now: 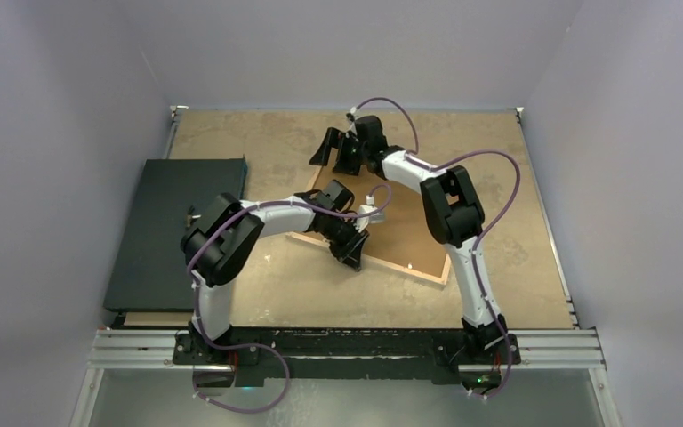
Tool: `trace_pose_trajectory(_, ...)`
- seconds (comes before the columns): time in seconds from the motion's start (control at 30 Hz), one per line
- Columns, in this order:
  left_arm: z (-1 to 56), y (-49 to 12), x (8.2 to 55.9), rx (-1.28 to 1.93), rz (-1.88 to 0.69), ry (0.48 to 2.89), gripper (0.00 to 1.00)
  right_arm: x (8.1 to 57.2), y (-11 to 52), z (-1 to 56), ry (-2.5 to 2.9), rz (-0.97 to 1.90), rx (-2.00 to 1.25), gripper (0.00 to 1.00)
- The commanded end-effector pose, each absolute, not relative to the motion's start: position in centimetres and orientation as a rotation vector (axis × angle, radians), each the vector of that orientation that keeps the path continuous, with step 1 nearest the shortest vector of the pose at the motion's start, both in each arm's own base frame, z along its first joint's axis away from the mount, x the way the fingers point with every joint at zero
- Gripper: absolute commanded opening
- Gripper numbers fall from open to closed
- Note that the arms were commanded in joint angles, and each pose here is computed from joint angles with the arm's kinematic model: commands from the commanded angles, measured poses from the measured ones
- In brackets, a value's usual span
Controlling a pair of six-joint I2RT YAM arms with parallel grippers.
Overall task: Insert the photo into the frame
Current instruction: Adjust the photo frame at the center of the board.
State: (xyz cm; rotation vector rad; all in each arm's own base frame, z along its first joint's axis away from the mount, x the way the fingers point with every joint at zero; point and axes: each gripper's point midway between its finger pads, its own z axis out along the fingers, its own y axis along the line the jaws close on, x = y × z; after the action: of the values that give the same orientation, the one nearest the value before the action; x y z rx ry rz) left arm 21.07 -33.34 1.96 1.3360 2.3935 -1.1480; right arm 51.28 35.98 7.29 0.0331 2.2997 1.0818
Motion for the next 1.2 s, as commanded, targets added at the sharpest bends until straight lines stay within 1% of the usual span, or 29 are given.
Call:
trace_pose_trajectory(0.0,3.4,-33.5,24.6,1.312,-1.026,2.304,0.21,50.2,35.2,8.4,2.361,1.055,-0.031,0.99)
trace_pose_trajectory(0.13,6.8,-31.0,24.3,1.336,-0.996,2.267,0.28,52.6,30.9,12.8,2.246,0.892,0.086,0.99)
trace_pose_trajectory(0.2,8.3,-29.1,23.9,1.342,-0.989,2.277,0.28,53.4,29.4,14.5,2.202,0.843,0.106,0.99)
trace_pose_trajectory(0.3,11.2,-26.5,24.9,1.283,-1.0,2.26,0.29,53.6,28.3,16.1,2.169,0.789,0.106,0.99)
trace_pose_trajectory(0.4,13.5,-23.8,27.9,1.178,-0.922,2.24,0.29,52.9,27.5,16.9,2.157,0.759,0.123,0.99)
trace_pose_trajectory(0.47,13.9,-21.0,31.5,1.017,-0.82,2.251,0.27,52.6,26.9,17.4,2.129,0.739,0.141,0.99)
trace_pose_trajectory(0.53,13.0,-18.6,34.6,0.843,-0.766,2.297,0.24,51.1,27.1,17.1,2.14,0.762,0.151,0.99)
trace_pose_trajectory(0.6,11.4,-16.6,36.7,0.735,-0.764,2.349,0.21,49.4,27.6,18.1,2.112,0.82,0.143,0.97)
trace_pose_trajectory(0.7,8.6,-15.2,37.9,0.639,-0.808,2.419,0.18,46.5,28.6,17.3,2.133,0.875,0.121,0.89)
trace_pose_trajectory(0.83,5.9,-15.2,37.6,0.609,-0.875,2.467,0.16,43.0,30.7,16.0,2.16,0.945,0.064,0.81)
trace_pose_trajectory(0.97,4.6,-15.5,37.0,0.609,-0.921,2.488,0.14,40.9,33.1,14.0,2.199,1.009,0.004,0.78)
trace_pose_trajectory(1.17,3.8,-16.0,35.8,0.634,-1.0,2.507,0.12,39.9,36.7,11.0,2.25,1.07,-0.066,0.77)
